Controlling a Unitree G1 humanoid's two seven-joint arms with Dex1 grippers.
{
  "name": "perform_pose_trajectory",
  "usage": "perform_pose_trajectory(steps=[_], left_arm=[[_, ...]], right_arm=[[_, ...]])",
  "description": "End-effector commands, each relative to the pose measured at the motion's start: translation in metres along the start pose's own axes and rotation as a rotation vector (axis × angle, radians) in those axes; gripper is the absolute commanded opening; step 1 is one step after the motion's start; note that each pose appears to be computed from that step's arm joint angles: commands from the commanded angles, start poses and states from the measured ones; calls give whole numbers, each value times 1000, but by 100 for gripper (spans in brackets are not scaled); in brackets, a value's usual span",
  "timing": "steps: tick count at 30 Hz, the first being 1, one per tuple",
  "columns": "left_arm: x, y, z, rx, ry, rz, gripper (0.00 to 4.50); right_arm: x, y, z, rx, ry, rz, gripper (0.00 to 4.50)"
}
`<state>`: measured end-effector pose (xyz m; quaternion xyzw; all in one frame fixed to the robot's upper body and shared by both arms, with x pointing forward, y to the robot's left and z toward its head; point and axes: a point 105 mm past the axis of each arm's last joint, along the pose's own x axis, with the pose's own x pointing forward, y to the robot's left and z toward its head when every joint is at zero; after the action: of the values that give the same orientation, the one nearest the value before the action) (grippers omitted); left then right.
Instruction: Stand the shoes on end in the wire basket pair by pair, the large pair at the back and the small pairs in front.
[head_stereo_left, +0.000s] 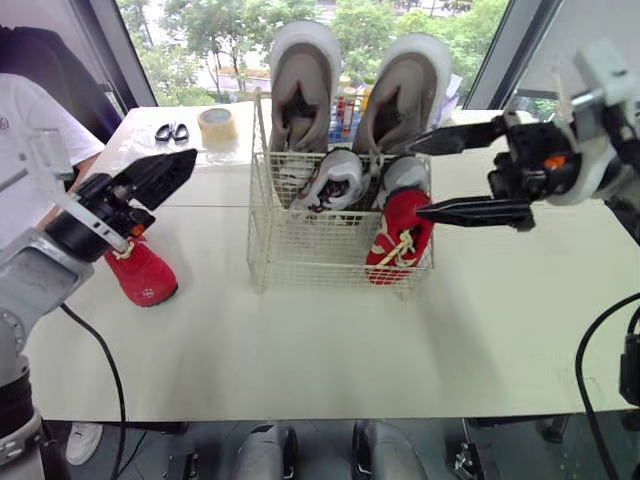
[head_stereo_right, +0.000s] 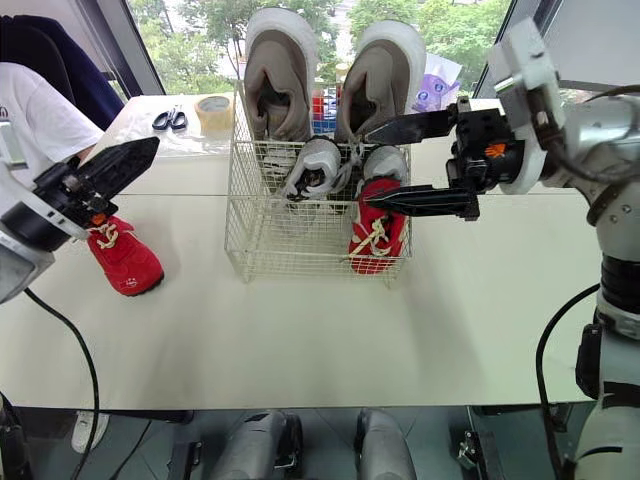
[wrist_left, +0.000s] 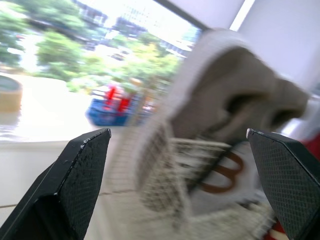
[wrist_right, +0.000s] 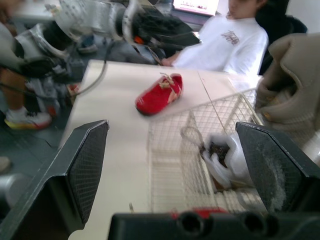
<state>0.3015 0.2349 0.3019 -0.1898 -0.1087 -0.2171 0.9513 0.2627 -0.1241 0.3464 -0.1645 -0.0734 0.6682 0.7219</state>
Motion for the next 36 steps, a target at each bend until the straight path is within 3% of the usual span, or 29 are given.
perform_pose_trajectory(steps=[1,5,8,10,14,20,28,31,36], left_arm=[[-7,25,27,92,-46,225,450],[-20,61,20,275,110,543,450],[-53,102,13,324,280,871,450],[-70,112,6,279,349,974,450],[-73,116,-10,188,402,986,450],[-68,136,-31,29,488,1025,450],[-68,160,-55,38,699,1057,450],[-64,166,-72,3,777,1025,361],[-58,174,-81,-6,824,995,107]], right_arm=[[8,23,17,-62,30,156,438],[22,37,4,-25,70,283,438],[30,44,-22,-66,174,349,438],[28,43,-34,-83,231,371,438],[27,28,-42,-131,264,331,438],[27,32,-43,-124,256,319,438],[24,25,-42,-126,244,156,438],[23,27,-37,-115,225,125,450],[19,31,-41,-92,246,74,450]])
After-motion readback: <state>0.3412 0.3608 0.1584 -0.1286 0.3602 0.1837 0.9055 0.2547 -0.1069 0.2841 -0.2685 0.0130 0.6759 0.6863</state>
